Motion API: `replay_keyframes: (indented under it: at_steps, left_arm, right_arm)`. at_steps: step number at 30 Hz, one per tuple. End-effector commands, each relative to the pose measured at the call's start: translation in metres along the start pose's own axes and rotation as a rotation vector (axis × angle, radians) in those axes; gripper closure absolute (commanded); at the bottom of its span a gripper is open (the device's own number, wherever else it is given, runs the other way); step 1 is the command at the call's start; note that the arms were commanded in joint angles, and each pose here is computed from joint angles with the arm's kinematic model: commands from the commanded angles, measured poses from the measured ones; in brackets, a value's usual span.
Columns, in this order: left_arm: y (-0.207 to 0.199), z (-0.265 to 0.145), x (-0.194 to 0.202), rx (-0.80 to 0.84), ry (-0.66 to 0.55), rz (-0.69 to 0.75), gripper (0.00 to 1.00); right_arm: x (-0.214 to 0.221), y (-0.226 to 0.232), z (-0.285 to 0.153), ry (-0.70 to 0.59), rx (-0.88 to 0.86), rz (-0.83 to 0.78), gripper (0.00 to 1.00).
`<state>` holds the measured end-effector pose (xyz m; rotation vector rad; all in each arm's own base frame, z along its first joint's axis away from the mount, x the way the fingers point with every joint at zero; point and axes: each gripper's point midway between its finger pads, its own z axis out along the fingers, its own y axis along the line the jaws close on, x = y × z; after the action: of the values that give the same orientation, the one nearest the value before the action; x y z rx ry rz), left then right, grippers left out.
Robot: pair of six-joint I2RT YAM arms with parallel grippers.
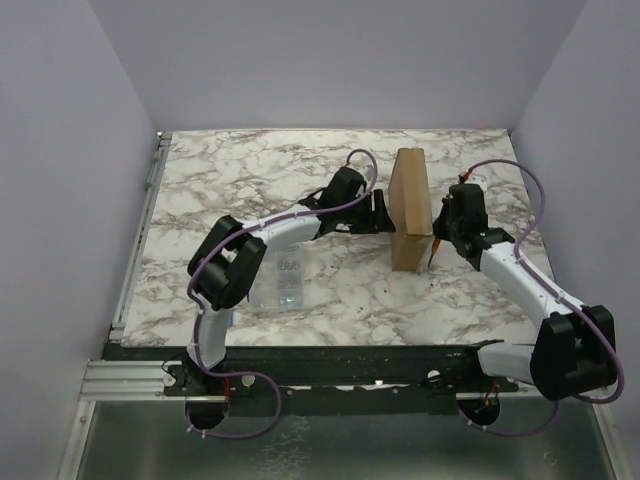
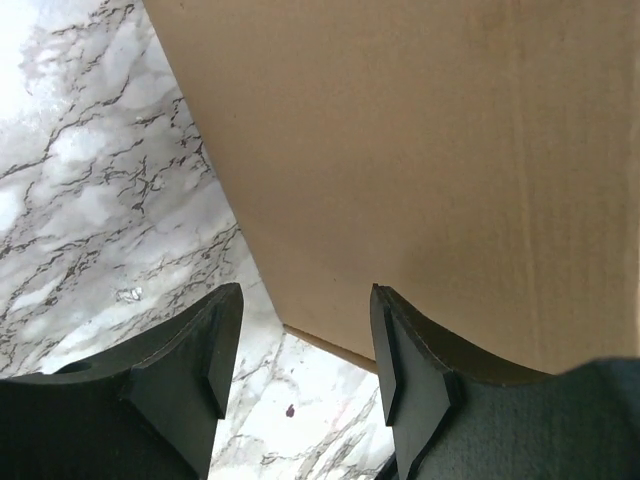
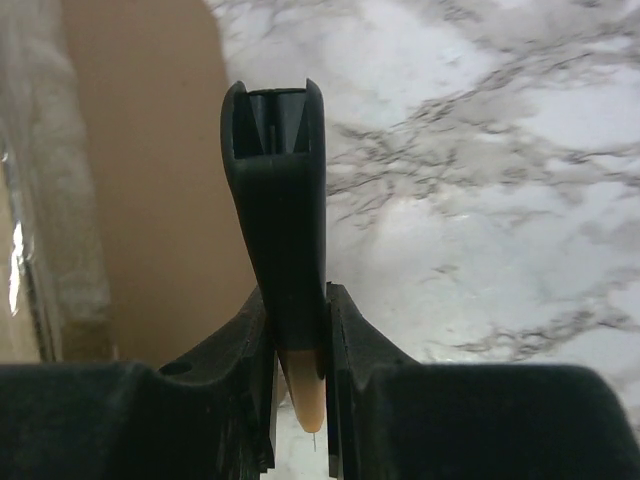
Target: Unpack the express box
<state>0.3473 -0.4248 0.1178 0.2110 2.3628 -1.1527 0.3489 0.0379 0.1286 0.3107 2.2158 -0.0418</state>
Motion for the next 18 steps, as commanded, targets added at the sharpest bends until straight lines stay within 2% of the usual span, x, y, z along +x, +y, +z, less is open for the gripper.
replay_keyframes:
  at_steps: [1, 7, 18]
  left_arm:
    - [0.001, 0.001, 0.002, -0.025, 0.074, 0.064, 0.41]
    - [0.01, -0.011, 0.008, -0.072, 0.12, 0.156, 0.41]
    - [0.032, -0.051, 0.008, -0.192, 0.116, 0.297, 0.4]
  right_arm:
    - [0.0, 0.04, -0.006, -0.029, -0.231, 0.107, 0.99]
    - [0.015, 0.064, -0.026, -0.019, -0.301, 0.193, 1.0]
    - [0.035, 0.128, -0.064, 0.005, -0.462, 0.277, 0.99]
